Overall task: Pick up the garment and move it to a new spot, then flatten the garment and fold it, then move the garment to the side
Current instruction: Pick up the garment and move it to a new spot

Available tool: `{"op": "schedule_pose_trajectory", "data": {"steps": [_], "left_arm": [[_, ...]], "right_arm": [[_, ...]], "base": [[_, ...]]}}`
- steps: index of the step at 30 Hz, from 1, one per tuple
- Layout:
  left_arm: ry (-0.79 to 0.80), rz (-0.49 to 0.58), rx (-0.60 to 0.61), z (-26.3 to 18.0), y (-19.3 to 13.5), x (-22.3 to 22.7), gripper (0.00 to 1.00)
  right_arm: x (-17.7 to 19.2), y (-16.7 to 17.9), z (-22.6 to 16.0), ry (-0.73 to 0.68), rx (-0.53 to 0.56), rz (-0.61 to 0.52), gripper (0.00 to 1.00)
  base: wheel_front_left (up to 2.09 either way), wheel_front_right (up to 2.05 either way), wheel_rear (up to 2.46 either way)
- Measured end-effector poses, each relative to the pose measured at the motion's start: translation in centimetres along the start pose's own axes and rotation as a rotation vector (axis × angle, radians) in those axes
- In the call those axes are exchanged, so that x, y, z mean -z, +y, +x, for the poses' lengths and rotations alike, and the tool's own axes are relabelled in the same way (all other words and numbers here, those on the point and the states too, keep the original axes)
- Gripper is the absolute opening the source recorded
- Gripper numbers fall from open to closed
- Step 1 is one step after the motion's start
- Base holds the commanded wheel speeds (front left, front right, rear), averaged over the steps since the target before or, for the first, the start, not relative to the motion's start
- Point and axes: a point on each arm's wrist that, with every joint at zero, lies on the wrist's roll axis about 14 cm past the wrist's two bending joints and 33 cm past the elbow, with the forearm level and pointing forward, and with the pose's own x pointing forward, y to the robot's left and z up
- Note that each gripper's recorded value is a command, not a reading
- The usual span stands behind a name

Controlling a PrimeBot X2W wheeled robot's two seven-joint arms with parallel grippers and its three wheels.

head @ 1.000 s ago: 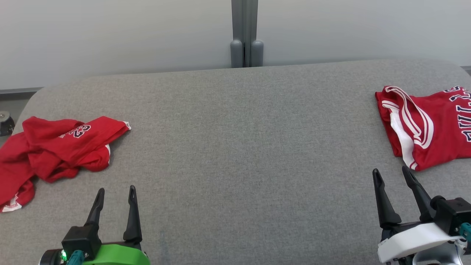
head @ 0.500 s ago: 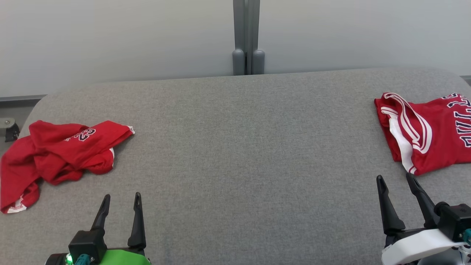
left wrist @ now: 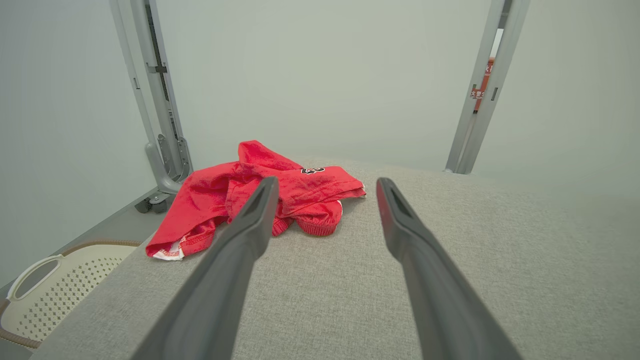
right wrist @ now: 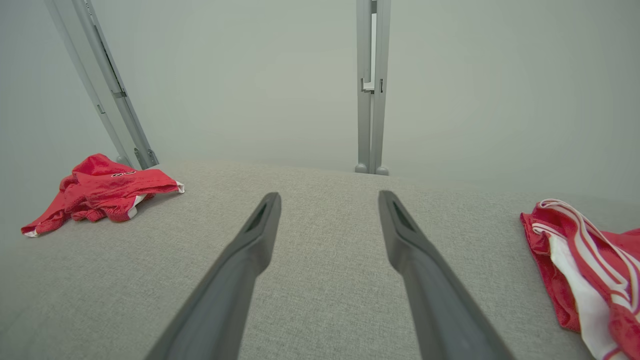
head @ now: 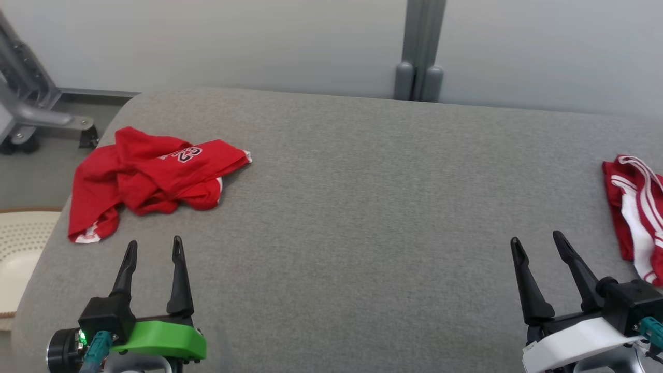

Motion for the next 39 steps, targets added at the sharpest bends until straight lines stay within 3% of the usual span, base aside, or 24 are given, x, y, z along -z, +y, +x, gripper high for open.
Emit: {"op": "schedule_pose_trajectory", "data": {"steps": [9, 18, 29, 34, 39], "left_arm": [[-0.026, 0.018, -0.217, -3.4, 6.3, -1.1, 1.0], [-0.051, 0.022, -0.308, -4.0, 8.9, -2.1, 1.0], [-0.073, -0.023, -0.235, 5.7, 8.7, -3.3, 1.0], [0.083, -0.029, -0.163, 11.4, 7.9, 0.7, 1.0], [0.336, -0.071, -0.139, 14.7, 7.3, 7.6, 1.0]], "right_arm": [[0.0, 6.4, 4.2, 0.001, -0.228, 0.001, 1.0], [0.8, 9.4, 6.7, 0.021, -0.339, 0.01, 1.0], [1.2, 8.1, 10.8, 0.014, -0.362, -0.027, 1.0], [3.5, 6.0, 12.4, 0.045, -0.324, -0.018, 1.0], [6.7, 4.0, 13.0, 0.103, -0.282, 0.005, 1.0]], "base": [[0.0, 0.0, 0.0], [0.0, 0.0, 0.0], [0.0, 0.0, 0.0], [0.0, 0.0, 0.0], [0.0, 0.0, 0.0]]}}
